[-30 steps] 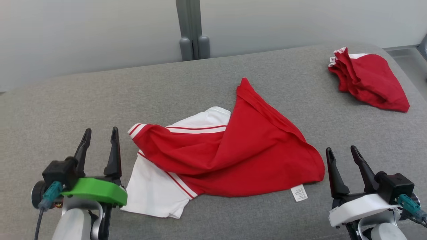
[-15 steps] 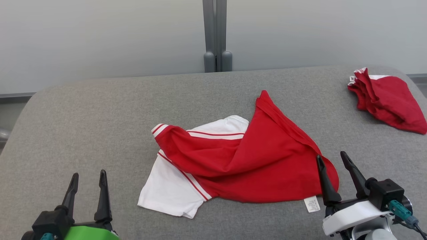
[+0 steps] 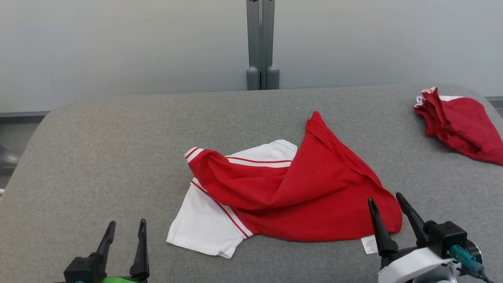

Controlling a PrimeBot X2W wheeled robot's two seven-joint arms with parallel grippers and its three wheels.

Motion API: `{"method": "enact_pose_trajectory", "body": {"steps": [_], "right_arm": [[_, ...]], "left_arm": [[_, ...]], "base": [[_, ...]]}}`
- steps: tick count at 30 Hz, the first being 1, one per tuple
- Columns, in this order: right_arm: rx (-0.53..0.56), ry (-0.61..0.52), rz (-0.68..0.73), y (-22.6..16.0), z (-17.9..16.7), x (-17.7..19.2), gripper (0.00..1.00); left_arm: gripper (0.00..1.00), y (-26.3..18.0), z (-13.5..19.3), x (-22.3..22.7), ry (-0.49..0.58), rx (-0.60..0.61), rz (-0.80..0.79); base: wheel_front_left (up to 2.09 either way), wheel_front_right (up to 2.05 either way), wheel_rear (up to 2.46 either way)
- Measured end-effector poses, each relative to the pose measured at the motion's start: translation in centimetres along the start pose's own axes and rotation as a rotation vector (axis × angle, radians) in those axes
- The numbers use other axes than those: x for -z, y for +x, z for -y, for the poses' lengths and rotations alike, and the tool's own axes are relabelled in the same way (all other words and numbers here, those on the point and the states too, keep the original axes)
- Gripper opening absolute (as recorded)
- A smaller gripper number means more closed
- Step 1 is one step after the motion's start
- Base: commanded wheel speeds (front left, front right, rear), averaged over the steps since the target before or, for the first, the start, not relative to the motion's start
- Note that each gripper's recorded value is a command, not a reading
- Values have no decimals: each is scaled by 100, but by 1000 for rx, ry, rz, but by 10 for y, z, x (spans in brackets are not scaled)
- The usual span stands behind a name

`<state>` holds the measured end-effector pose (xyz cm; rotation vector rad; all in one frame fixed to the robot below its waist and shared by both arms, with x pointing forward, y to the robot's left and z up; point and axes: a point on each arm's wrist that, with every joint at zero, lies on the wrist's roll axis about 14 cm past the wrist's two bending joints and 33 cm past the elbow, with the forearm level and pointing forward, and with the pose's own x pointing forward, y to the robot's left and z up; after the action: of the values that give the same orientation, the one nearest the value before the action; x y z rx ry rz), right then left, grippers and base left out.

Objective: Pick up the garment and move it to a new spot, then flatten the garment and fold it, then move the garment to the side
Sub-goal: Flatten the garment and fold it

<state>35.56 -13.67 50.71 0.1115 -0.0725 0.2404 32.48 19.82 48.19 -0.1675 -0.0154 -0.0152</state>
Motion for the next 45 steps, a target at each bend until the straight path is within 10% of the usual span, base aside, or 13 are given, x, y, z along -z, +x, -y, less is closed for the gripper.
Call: {"method": "enact_pose_trajectory", "body": {"steps": [45], "right_arm": [[27, -9, 17, -4, 0, -4, 100]], "left_arm": [[100, 8, -4, -30, 44, -22, 22]], "base": [[0, 0, 0]]}}
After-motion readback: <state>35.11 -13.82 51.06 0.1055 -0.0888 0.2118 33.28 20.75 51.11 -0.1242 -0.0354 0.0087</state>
